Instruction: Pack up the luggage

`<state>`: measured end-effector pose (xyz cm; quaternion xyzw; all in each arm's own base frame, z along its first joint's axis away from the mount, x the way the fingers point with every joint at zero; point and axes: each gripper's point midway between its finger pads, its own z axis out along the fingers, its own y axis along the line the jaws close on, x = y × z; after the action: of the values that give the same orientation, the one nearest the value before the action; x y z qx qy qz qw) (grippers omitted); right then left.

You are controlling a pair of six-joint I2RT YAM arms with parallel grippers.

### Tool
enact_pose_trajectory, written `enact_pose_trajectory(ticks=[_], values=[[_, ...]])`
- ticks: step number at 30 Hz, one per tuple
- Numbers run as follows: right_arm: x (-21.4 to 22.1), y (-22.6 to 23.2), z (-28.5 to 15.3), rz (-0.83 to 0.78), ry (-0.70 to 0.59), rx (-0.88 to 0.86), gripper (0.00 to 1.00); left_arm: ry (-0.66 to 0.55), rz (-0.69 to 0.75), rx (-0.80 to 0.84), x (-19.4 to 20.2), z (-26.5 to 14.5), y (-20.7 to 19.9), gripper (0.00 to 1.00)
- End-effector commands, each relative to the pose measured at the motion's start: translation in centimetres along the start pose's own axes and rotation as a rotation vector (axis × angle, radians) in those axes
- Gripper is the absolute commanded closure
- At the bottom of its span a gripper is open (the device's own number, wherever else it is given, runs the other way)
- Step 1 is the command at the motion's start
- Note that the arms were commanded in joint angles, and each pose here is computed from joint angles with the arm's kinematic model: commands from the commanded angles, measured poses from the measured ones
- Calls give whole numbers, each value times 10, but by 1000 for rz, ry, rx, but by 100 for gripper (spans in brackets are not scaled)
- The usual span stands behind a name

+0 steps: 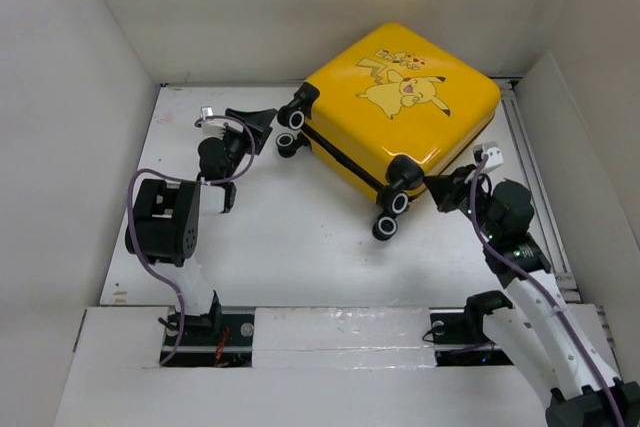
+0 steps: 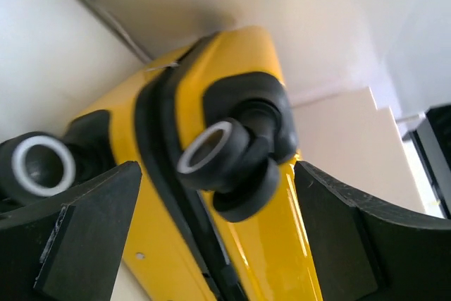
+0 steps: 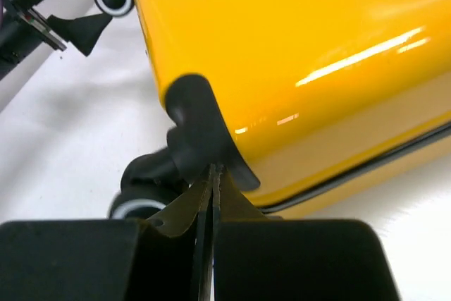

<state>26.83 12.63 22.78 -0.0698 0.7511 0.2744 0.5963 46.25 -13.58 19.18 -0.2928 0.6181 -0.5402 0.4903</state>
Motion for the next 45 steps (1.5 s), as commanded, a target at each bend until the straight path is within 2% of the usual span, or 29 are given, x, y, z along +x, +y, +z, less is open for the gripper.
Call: enact_pose_trajectory(ticks=[1, 6, 13, 14, 17, 19, 24, 32, 35, 43, 45], values=[[-19, 5, 3, -29, -37, -29, 100, -4, 108, 112, -5, 6, -41, 13], [1, 10, 12, -26, -2, -100, 100, 64, 90, 82, 7, 17, -37, 13], [22, 4, 15, -9, 47, -86, 99, 58, 53, 37, 3, 30, -25, 13], [22, 4, 15, -18, 47, -86, 88, 67, 38, 40, 4, 33, -25, 13], [39, 0, 17, -11, 92, -86, 68, 90, 9, 60, 6, 43, -25, 15], [43, -2, 18, -8, 100, -84, 64, 97, -18, 78, 5, 49, -29, 15], [53, -8, 19, 4, 104, -61, 61, 114, -67, 104, 12, 55, -29, 16], [69, -17, 13, 39, 108, -17, 61, 125, -138, 185, 18, 67, -52, 25], [77, -19, 11, 41, 114, -15, 55, 122, -145, 199, 20, 72, -59, 29], [75, -23, 36, 22, 117, -41, 51, 105, -163, 201, 16, 77, -57, 43], [72, -24, 42, 15, 99, -46, 49, 105, -163, 201, 16, 77, -57, 43]])
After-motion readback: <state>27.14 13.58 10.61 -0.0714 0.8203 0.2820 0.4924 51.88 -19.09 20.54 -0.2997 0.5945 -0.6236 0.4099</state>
